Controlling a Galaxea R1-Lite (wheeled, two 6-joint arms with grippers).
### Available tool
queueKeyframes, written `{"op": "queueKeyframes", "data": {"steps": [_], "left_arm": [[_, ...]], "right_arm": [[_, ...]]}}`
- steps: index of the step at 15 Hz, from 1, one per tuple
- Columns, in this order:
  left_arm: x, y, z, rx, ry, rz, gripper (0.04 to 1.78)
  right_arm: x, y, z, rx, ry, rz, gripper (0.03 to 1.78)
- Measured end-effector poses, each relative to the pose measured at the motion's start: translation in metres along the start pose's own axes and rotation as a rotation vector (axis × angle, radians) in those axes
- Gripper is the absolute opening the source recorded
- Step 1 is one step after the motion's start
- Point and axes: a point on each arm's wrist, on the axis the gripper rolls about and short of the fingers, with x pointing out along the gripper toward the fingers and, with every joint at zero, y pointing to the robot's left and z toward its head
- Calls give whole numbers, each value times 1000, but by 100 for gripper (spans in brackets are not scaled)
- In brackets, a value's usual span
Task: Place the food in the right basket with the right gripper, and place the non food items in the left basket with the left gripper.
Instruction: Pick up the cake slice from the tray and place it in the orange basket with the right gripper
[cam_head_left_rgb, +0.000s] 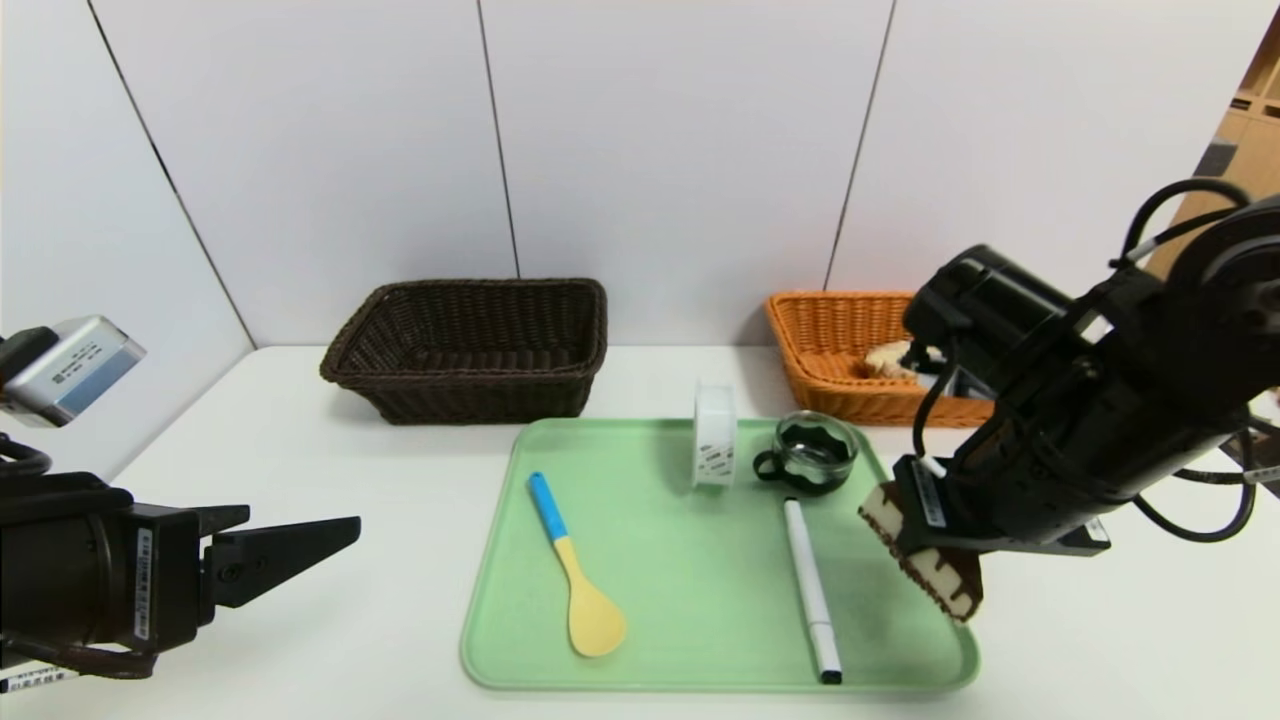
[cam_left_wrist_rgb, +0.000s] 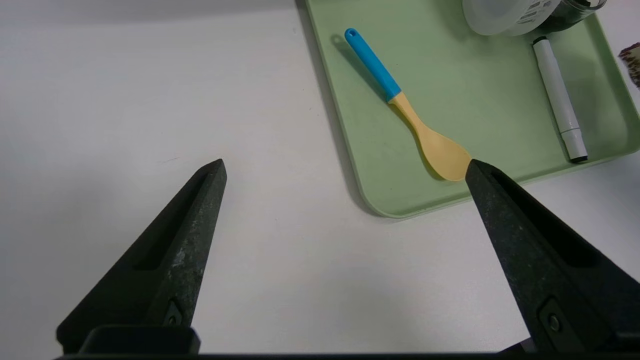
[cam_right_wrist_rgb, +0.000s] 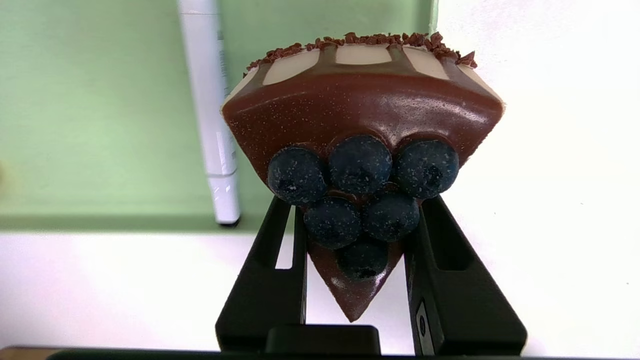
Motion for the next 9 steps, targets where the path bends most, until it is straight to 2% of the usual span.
{"op": "queueKeyframes", "data": {"steps": [2,5,7,9], "left_arm": [[0,0,1,1,-5,-1,169],[0,0,2,3,-10,-3,169],[-1,-1,2,3,-13,-4,169],[0,-1,4,4,-26,-8,169]], "right_arm": [[-23,0,11,13,-154,89,54],[-42,-6,42,23,-440,187,54],[-45,-7,67,48,-621,235,54],[-34,-10,93,86,-744,252,54]]}}
